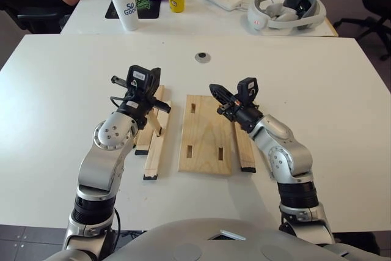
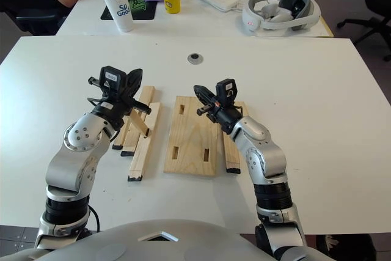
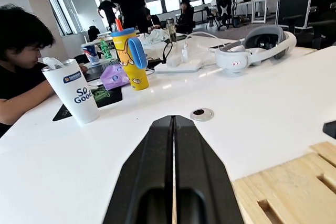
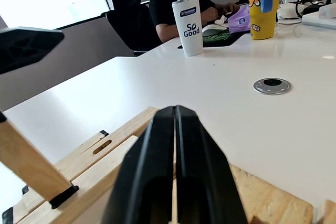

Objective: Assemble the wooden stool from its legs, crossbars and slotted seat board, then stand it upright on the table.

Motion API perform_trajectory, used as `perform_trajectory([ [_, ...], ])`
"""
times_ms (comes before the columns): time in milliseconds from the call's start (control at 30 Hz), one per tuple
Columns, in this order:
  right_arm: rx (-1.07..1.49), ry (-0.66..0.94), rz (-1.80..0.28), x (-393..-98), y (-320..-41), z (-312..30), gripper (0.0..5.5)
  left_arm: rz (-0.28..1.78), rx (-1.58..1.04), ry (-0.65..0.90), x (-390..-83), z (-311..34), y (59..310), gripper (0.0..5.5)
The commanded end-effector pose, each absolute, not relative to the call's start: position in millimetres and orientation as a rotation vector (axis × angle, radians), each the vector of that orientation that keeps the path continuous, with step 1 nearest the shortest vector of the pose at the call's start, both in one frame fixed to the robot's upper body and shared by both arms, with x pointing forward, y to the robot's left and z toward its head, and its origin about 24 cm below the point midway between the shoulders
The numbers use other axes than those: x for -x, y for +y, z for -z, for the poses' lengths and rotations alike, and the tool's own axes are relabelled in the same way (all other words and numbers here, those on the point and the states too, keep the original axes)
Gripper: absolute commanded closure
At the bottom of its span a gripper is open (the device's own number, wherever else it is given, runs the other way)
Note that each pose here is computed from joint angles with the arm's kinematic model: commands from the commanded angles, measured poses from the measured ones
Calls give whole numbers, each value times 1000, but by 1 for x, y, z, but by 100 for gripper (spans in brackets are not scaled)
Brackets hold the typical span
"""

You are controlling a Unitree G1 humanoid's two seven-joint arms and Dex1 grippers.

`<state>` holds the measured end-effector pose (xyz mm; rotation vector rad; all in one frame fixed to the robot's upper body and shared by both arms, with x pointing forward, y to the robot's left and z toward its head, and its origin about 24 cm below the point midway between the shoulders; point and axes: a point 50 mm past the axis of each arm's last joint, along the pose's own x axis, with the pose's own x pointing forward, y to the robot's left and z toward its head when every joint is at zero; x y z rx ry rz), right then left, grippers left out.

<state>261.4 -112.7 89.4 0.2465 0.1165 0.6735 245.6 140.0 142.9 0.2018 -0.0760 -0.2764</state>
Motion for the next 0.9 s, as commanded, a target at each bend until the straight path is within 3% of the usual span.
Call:
perform_trajectory([
  [33,-242,116,-642,-259,-116,-87,550,218,-218,-126,-243,-150,150,548],
  [100,-241,116,-641,-259,-116,-87,550,214,-221,-130,-243,-150,151,548],
  [233,-243,112,-595,-254,-122,-84,550,142,-275,29,-227,-132,194,495],
  [500,-284,98,-437,-239,-133,-76,550,317,-282,365,-186,-97,226,382],
  [600,-296,96,-383,-231,-135,-73,550,487,-258,428,-193,-103,228,334],
  [700,-295,96,-354,-227,-135,-71,550,627,-192,601,-196,-108,234,290],
  [900,-296,91,-334,-225,-135,-71,550,903,-70,767,-184,-119,201,194],
])
